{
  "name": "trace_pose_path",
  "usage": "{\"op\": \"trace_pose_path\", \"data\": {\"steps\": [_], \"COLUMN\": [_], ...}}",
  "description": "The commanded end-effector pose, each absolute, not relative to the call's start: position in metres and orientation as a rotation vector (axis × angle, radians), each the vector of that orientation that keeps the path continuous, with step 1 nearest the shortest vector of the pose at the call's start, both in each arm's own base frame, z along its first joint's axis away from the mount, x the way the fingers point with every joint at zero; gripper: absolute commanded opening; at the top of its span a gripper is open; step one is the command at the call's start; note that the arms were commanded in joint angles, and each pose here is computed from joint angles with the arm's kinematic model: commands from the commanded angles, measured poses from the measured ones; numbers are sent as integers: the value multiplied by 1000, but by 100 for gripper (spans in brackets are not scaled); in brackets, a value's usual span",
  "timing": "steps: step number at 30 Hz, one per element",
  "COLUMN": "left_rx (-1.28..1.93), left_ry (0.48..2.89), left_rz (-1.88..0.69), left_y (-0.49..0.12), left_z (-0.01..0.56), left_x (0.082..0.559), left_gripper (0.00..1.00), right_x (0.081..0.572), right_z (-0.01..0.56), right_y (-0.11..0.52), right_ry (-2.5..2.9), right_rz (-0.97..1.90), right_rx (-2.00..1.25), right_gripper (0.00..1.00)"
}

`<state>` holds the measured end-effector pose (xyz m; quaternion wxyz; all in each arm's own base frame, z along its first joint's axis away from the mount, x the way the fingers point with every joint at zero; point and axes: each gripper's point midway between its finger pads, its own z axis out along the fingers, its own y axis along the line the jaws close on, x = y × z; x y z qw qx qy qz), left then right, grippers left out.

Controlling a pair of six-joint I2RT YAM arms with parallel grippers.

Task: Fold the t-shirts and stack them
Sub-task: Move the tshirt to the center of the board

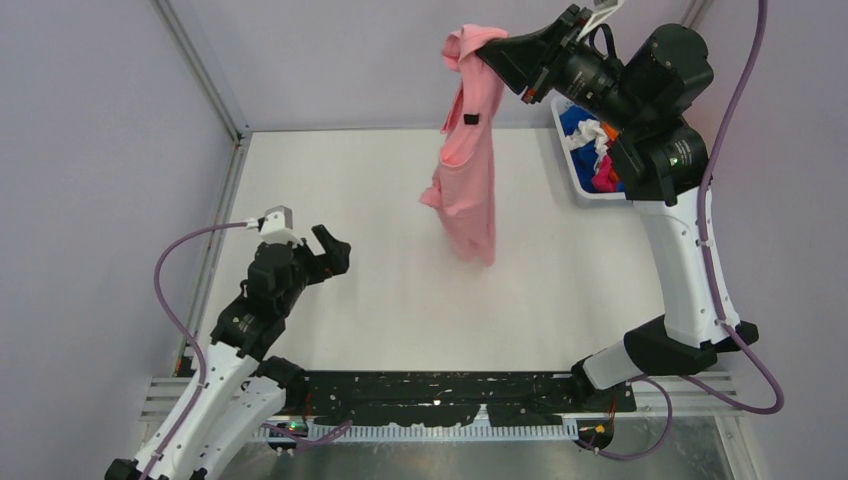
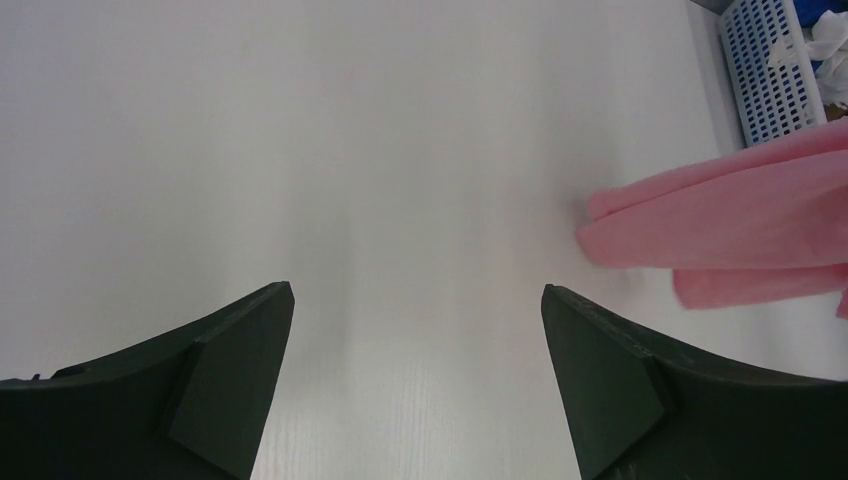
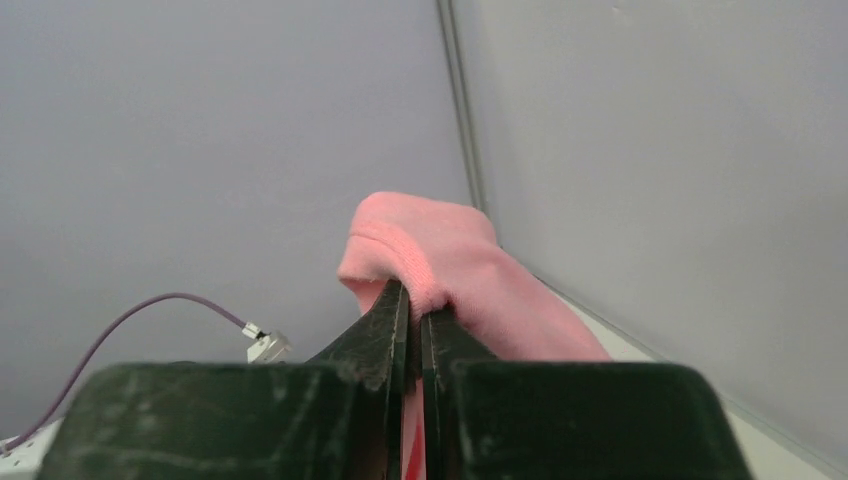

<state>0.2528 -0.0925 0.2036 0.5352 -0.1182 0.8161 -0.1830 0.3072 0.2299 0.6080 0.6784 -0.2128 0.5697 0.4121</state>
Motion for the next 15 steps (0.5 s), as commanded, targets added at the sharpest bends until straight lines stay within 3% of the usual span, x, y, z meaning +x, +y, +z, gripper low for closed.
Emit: {"op": "trace_pose_path", "data": {"steps": [1, 4, 8, 15], "left_rx": [-350, -377, -426, -457], "left_ry": [1897, 1888, 1894, 1994], "left_rz": [-394, -370, -325, -312], "left_y": [-76, -67, -56, -61], "left_z": [221, 221, 214, 183], "left_x": [244, 236, 230, 231], "left_gripper": [99, 99, 99, 99], "right_x": [270, 282, 316, 400], "right_z": [650, 641, 579, 349], "right_y": [232, 221, 197, 131], "right_ry": [1149, 1194, 1394, 1921], "right_rz": [1013, 968, 798, 456], "right_rx": [-475, -372, -203, 136], "right_gripper": [5, 5, 5, 6]}}
